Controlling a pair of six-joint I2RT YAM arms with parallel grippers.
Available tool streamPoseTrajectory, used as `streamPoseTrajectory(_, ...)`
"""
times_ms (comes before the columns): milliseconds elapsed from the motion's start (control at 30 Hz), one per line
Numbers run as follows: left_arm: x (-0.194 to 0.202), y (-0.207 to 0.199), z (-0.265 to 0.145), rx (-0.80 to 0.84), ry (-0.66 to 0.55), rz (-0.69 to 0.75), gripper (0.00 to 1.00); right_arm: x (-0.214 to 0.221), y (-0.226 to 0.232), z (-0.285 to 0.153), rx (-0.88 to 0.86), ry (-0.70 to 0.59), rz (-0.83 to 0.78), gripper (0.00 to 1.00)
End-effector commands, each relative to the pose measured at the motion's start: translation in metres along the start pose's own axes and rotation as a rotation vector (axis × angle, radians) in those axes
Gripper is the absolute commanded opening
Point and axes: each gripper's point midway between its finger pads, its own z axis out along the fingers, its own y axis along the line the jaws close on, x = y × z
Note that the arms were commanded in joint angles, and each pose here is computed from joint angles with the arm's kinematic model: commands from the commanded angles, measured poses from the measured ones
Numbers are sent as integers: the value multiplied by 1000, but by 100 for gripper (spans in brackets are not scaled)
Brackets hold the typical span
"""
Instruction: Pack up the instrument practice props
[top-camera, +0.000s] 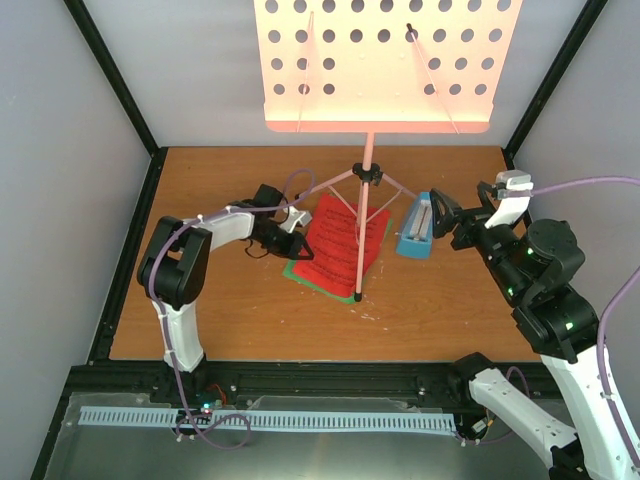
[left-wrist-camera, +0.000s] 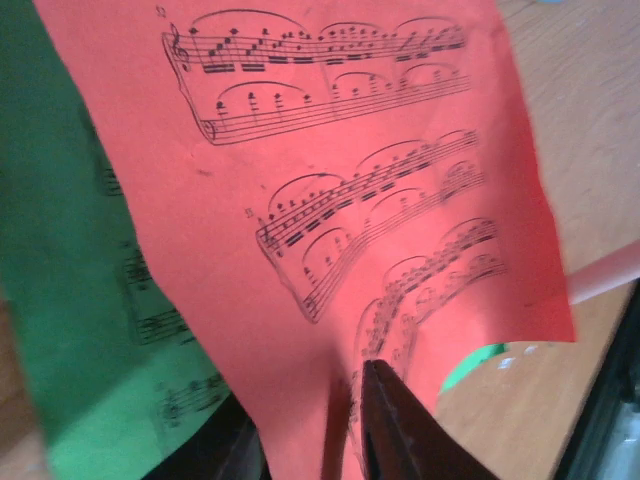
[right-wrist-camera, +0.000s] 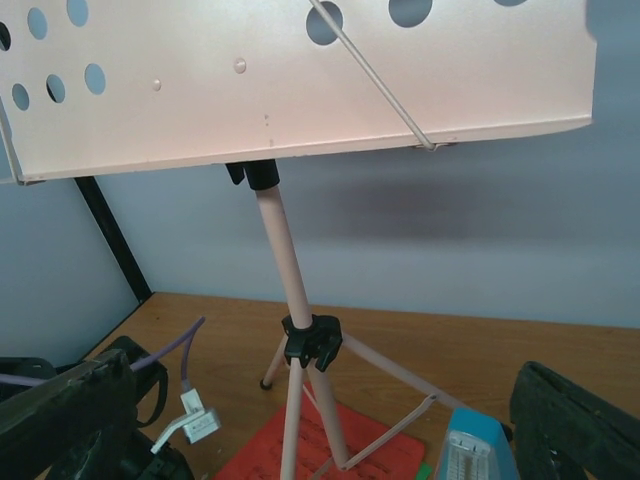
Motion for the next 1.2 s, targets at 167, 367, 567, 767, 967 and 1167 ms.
streamPoseTrajectory(167, -29, 19, -46, -309, -176, 57, 64, 19, -4, -4, 7, 47, 26, 100)
streamPoseTrajectory(367, -33, -8, -100, -370, -411, 72, 86, 54, -5, 2, -6, 109, 92, 100)
streamPoseTrajectory(567, -30, -109, -120, 24, -616, 141, 87, 110, -8, 12, -29, 160, 252, 100)
streamPoseTrajectory(767, -48, -180, -97, 132, -642, 231, 86, 144, -13, 14, -12, 199, 374, 100)
streamPoseTrajectory(967, -82, -189, -77, 132, -680, 231, 85, 147, -19, 2, 18, 196, 403, 100)
streamPoseTrajectory(1167, -110, -180, -56, 96, -689, 234, 84, 152, -26, -7, 46, 175, 425, 100)
